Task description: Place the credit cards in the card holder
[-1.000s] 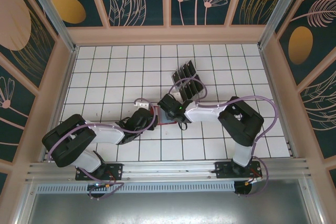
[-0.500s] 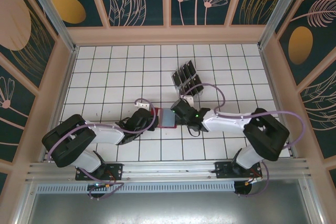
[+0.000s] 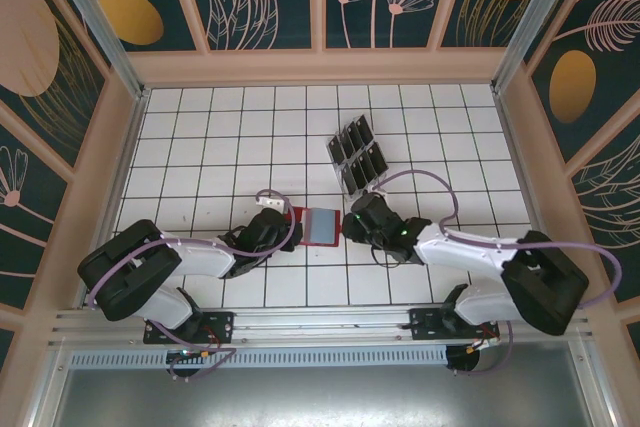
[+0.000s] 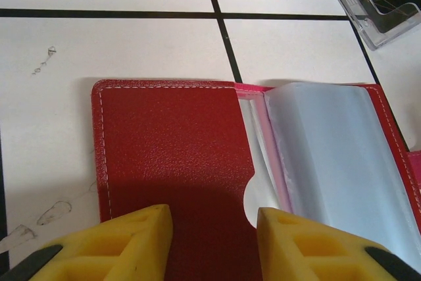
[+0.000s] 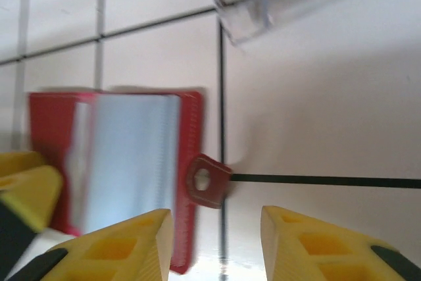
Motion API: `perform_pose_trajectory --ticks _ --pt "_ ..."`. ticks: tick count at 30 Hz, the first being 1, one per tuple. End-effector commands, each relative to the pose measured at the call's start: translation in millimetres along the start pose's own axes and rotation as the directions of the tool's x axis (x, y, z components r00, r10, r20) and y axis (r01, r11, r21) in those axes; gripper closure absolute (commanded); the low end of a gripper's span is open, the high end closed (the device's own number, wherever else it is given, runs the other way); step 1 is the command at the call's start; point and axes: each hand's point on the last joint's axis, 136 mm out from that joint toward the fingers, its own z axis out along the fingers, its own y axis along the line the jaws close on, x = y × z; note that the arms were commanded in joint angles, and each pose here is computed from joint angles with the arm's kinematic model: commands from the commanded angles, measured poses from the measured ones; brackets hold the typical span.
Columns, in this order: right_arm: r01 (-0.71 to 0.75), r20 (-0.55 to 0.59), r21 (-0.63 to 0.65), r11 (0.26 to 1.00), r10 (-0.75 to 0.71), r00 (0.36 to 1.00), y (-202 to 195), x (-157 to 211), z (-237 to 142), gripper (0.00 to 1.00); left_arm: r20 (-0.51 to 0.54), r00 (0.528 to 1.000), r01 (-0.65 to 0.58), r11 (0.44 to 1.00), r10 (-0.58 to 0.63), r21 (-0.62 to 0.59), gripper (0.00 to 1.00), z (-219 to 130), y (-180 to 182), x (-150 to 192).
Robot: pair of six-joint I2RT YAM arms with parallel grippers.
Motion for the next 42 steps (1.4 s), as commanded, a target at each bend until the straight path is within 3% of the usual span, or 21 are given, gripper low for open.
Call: perform_pose_trajectory --ticks 1,12,25,42 --pt "-0.020 0.018 -0.077 0.997 0.022 1.000 27.1 -11.9 -14.6 0.58 -0.293 0.956 -0.020 0.993 -0.014 -0.115 0.60 -6.1 42.3 83.7" --pt "-0.027 -0.053 -0.197 0.980 0.016 0.998 86.9 -15.2 23.8 0.52 -0.294 0.956 -0.020 0.993 -0.015 -0.118 0.61 -4.6 43.2 84.6" --pt "-0.045 -0.091 -0.070 0.997 0.039 0.995 54.9 -9.9 62.5 0.52 -0.286 0.958 -0.028 0.993 -0.006 -0.115 0.61 -5.6 43.3 83.0" --pt "-0.057 -0.170 -0.159 0.986 0.030 0.985 79.0 3.8 81.7 0.53 -0.297 0.955 -0.052 0.994 0.022 -0.094 0.61 -2.9 40.9 85.0"
